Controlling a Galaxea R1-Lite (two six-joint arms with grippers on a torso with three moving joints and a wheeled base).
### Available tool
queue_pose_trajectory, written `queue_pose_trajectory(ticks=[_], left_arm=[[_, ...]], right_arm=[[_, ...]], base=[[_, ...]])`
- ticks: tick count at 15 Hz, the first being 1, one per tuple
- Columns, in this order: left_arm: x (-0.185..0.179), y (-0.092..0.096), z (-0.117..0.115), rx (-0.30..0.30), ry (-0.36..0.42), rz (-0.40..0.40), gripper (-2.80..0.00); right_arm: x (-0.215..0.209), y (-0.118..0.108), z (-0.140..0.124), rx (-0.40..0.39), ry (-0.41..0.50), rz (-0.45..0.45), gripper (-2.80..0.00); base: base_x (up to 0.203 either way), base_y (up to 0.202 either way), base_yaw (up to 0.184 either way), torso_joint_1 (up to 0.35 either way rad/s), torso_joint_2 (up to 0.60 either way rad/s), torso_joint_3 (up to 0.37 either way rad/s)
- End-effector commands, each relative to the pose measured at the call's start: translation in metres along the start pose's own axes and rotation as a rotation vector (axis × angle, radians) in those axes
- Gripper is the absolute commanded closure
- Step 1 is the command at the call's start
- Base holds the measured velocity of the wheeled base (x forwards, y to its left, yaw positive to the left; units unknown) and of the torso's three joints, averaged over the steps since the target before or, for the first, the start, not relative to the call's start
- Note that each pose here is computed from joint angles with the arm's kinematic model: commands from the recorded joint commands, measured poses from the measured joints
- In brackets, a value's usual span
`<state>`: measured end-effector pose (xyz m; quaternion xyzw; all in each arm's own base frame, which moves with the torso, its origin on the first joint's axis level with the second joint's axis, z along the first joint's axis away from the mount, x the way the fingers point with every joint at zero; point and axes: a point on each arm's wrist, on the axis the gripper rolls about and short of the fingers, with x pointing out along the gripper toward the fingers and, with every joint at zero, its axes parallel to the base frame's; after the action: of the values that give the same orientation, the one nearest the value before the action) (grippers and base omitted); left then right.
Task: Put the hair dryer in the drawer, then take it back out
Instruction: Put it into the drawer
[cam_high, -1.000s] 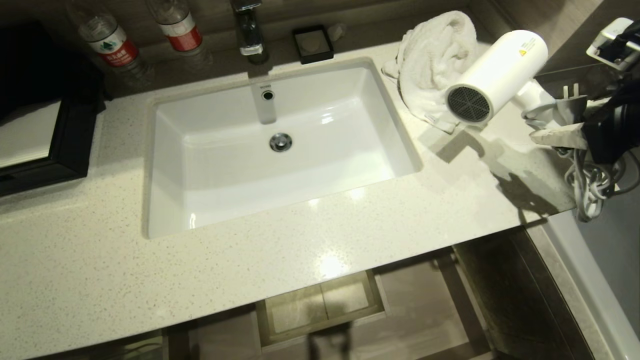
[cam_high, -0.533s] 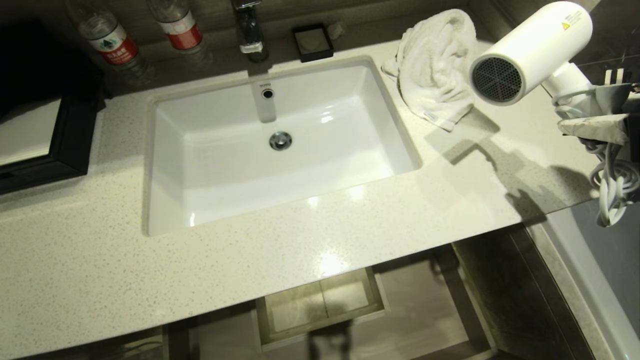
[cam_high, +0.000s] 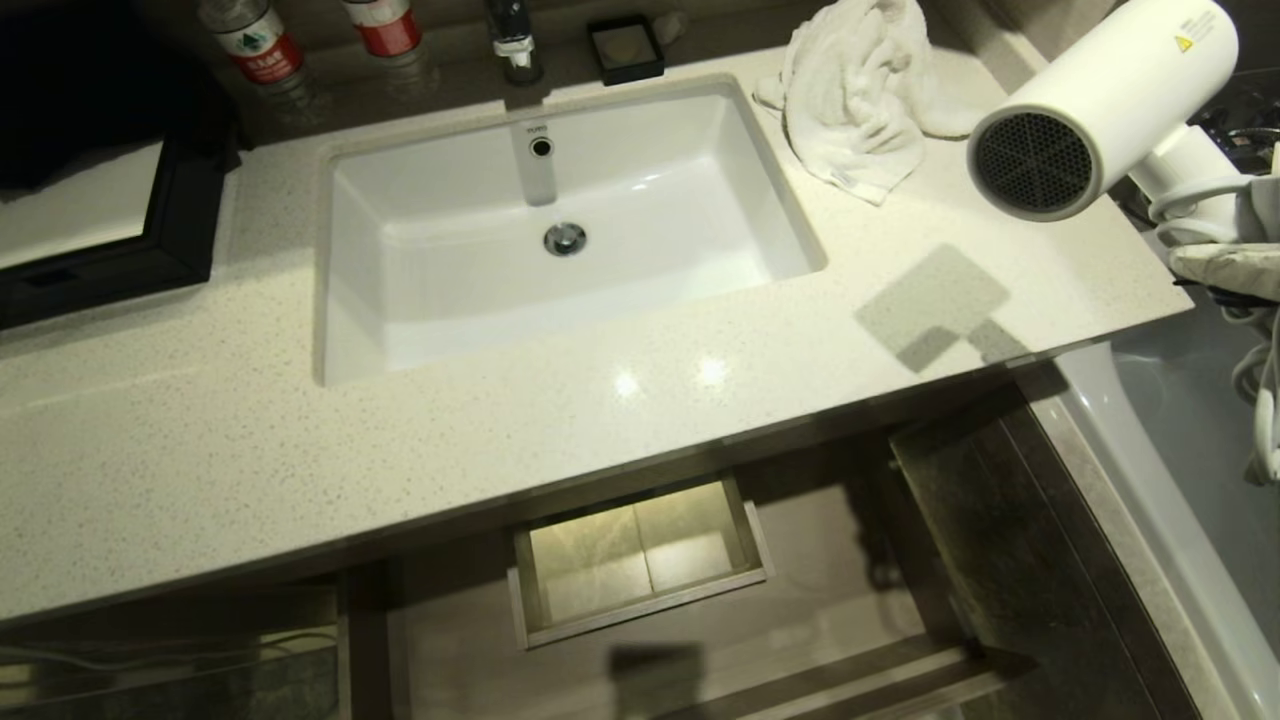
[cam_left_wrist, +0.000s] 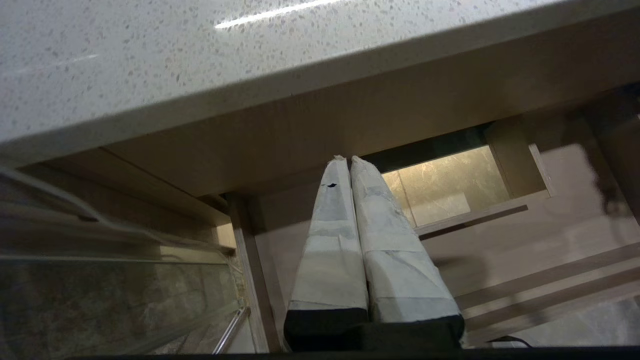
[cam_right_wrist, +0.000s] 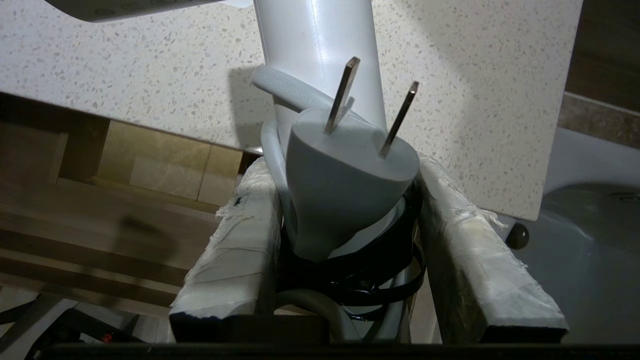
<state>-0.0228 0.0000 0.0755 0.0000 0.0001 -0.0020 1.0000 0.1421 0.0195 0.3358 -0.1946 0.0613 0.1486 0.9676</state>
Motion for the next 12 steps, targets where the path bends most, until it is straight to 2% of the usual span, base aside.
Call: queue_pose_trajectory(ticks=[1, 12], left_arm=[[0.000, 0.000, 0.000, -0.001, 0.000, -0.001, 0.00], [0.000, 0.000, 0.000, 0.000, 0.001, -0.001, 0.00]], right_arm=[[-0.013, 0.003, -0.001, -0.006, -0.021, -0.007, 0.00], [-0.028, 0.008, -0.007, -0.011, -0.061, -0.026, 0.00]], base=[[0.000, 0.000, 0.000, -0.372, 0.29, -0.080], [0.000, 0.000, 0.000, -0.316, 0.18, -0.147]])
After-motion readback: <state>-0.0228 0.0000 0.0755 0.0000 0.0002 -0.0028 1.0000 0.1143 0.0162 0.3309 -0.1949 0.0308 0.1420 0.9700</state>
